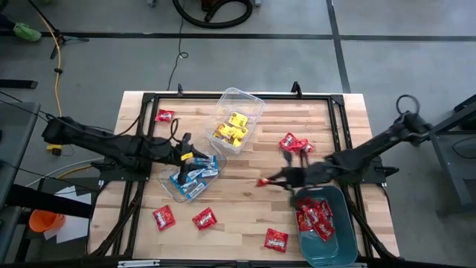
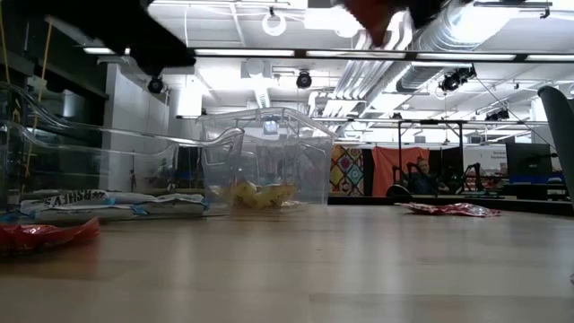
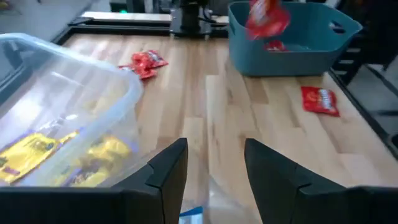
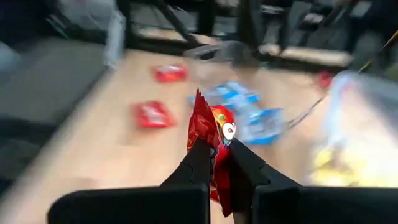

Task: Sort candy
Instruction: Put the red candy into the blue bin

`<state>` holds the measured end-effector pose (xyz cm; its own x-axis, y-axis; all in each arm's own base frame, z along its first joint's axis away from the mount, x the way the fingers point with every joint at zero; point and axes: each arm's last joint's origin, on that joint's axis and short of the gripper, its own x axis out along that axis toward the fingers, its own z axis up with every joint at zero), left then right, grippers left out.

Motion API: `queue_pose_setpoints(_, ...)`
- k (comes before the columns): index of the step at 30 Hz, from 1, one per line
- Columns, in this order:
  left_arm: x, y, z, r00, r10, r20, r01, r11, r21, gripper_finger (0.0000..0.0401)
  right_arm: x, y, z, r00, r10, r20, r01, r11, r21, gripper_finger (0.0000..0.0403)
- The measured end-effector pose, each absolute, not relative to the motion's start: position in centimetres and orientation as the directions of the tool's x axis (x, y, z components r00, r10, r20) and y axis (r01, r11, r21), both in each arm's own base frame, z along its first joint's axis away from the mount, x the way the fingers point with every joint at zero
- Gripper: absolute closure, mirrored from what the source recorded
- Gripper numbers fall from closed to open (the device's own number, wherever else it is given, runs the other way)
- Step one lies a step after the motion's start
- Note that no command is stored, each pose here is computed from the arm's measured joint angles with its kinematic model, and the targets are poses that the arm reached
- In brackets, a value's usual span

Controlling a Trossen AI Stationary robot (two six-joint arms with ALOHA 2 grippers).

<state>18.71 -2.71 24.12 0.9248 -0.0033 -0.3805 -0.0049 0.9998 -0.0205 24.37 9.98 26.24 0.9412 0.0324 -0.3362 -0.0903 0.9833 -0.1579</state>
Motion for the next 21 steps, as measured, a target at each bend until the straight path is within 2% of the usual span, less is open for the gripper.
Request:
queue_pose_setpoints(4,17.9,-2.3,22.4,0.951,0.02,-0.308,-0.035,0.998,-0.044,0.0252,20.1,11.4,27.8,0.902,0.184,-0.39,-0.119,0.976,0.184,0.0394)
queue_pose_setpoints(8,17.3,-2.2,22.6,0.967,0.018,-0.253,-0.031,0.999,-0.045,0.0252,17.3,13.1,28.6,0.86,0.32,-0.397,-0.067,0.843,0.534,0.0394)
queue_pose_setpoints(12,17.0,-2.2,23.6,0.985,0.015,-0.171,-0.022,0.999,-0.038,0.0252,16.2,15.1,27.9,0.812,0.388,-0.435,0.063,0.683,0.728,0.0394)
queue_pose_setpoints(15,16.7,-2.1,24.2,0.993,0.014,-0.117,-0.015,1.0,-0.007,0.0252,15.9,16.5,26.4,0.736,0.438,-0.516,0.224,0.562,0.796,0.0394)
queue_pose_setpoints(17,16.4,-2.1,24.5,0.995,0.014,-0.1,-0.012,1.0,0.016,0.0252,15.7,17.4,25.2,0.656,0.474,-0.588,0.341,0.509,0.79,0.0394)
queue_pose_setpoints(19,16.2,-2.0,24.7,0.996,0.014,-0.085,-0.011,0.999,0.036,0.0252,15.4,18.0,23.8,0.534,0.508,-0.676,0.462,0.494,0.737,0.0394)
queue_pose_setpoints(21,16.0,-2.0,24.9,0.997,0.013,-0.072,-0.01,0.999,0.053,0.0252,15.1,18.3,22.9,0.375,0.509,-0.775,0.574,0.529,0.625,0.0394)
